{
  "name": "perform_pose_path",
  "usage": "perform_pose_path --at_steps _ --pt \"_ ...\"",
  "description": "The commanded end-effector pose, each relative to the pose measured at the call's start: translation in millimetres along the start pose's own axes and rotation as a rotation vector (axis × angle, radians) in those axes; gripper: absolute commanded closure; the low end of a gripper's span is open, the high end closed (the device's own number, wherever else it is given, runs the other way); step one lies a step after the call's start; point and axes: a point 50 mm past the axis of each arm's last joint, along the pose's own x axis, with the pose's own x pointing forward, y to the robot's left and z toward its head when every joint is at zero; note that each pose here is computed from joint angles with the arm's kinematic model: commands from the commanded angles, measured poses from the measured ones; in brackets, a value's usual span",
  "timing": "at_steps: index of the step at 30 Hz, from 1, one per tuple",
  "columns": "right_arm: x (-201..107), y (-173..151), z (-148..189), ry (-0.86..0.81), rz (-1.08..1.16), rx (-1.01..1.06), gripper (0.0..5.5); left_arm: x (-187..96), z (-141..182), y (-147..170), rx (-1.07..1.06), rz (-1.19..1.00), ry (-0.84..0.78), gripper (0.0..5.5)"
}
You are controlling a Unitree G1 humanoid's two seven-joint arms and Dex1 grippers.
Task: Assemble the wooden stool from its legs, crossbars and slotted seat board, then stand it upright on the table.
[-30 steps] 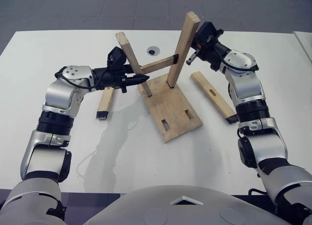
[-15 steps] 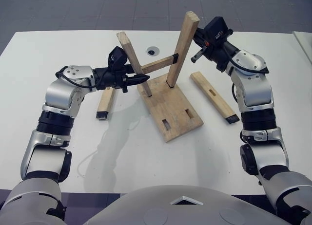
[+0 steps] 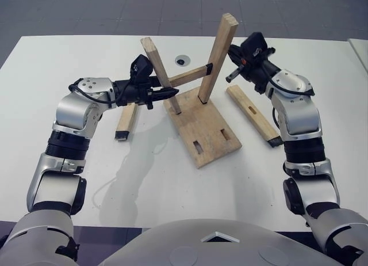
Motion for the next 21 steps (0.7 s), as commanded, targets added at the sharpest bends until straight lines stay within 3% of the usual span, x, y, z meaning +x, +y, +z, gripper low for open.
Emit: perform_pose_path --at_steps 1,4,5,12,18,21 --pt "-22 2 -16 0.060 -0.006 0.033 5.50 1 -16 -1 -0.070 0.035 0.064 3.46" --pt "-35 15 -31 0.135 0.058 0.053 5.50 0 2 -3 -0.030 0.012 -0.010 3.46" --pt "-39 20 -35 0.161 0.085 0.056 5.50 -1 7 -4 -0.025 0.006 -0.030 3.10" --pt "-55 45 -58 0.289 0.204 0.056 5.50 -13 13 -1 0.005 0.034 -0.074 2.11" --pt "-68 50 -78 0.406 0.250 -0.002 5.50 -55 0 4 0.021 0.154 -0.009 1.24" --pt "-75 57 -85 0.440 0.311 -0.001 5.50 -80 18 16 0.008 0.247 -0.106 0.72"
